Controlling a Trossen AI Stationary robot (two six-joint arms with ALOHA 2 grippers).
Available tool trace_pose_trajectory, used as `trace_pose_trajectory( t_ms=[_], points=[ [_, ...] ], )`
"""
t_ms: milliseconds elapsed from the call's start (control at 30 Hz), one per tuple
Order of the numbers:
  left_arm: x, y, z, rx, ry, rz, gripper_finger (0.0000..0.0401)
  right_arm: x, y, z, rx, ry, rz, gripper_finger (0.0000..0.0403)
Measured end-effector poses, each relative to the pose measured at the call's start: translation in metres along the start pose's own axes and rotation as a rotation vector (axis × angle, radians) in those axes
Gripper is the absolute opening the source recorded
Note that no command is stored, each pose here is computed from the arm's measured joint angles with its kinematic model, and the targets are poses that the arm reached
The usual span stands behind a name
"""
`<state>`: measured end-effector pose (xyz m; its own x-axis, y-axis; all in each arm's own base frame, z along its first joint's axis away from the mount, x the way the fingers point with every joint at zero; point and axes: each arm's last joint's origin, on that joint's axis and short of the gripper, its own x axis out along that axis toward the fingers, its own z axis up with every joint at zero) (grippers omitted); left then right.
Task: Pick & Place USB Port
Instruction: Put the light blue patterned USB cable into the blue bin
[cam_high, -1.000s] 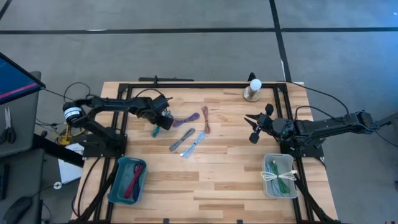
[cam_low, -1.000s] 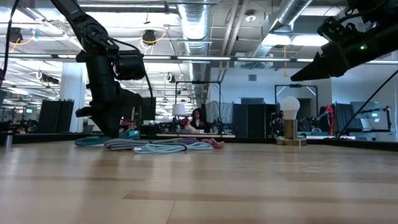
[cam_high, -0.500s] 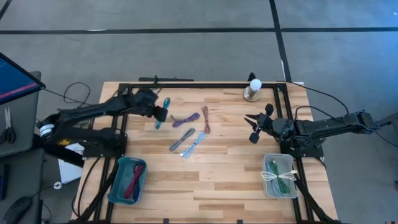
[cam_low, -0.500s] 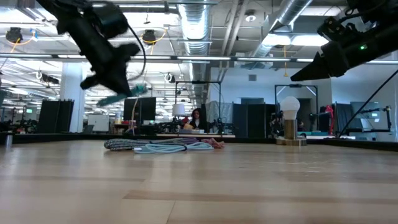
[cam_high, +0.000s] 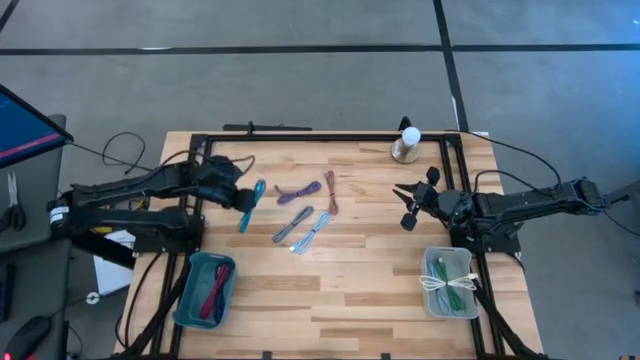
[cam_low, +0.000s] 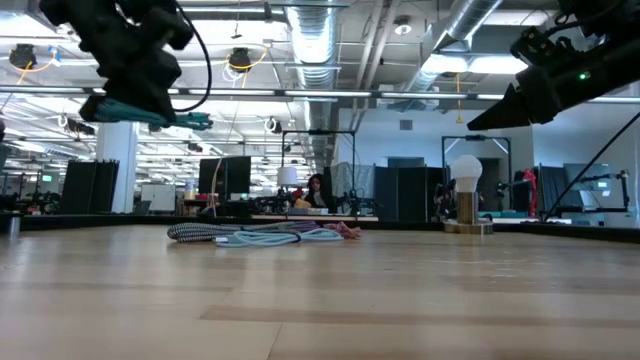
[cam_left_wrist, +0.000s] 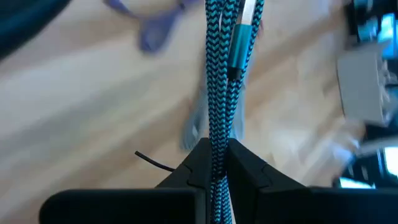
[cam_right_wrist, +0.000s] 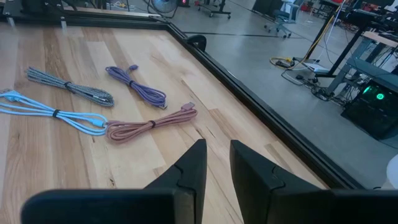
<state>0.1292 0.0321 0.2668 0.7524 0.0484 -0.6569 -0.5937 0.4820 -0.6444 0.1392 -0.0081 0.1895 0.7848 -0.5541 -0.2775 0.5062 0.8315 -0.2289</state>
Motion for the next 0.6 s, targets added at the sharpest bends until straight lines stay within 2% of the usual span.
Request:
trace_pose_trajectory(
  t_ms=[200,267,400,600],
  points=[
    [-0.01,-0.029,-0.012,0.006,0.089,-0.082,0.0026,0.0,0.0,0.0,0.0,0.0,0.0,0.0063],
    [-0.017,-0.034,-0.017,-0.017,0.114,-0.045,0.0026,0.0,0.0,0.0,0.001,0.0,0.0,0.0063],
    [-0.027,-0.031,-0.035,-0.103,0.191,0.102,0.0026,0.0,0.0,0.0,0.001,0.0,0.0,0.0063],
    [-0.022,-0.041,-0.061,-0.153,0.263,0.163,0.0026,0.0,0.0,0.0,0.001,0.0,0.0,0.0063]
  ],
)
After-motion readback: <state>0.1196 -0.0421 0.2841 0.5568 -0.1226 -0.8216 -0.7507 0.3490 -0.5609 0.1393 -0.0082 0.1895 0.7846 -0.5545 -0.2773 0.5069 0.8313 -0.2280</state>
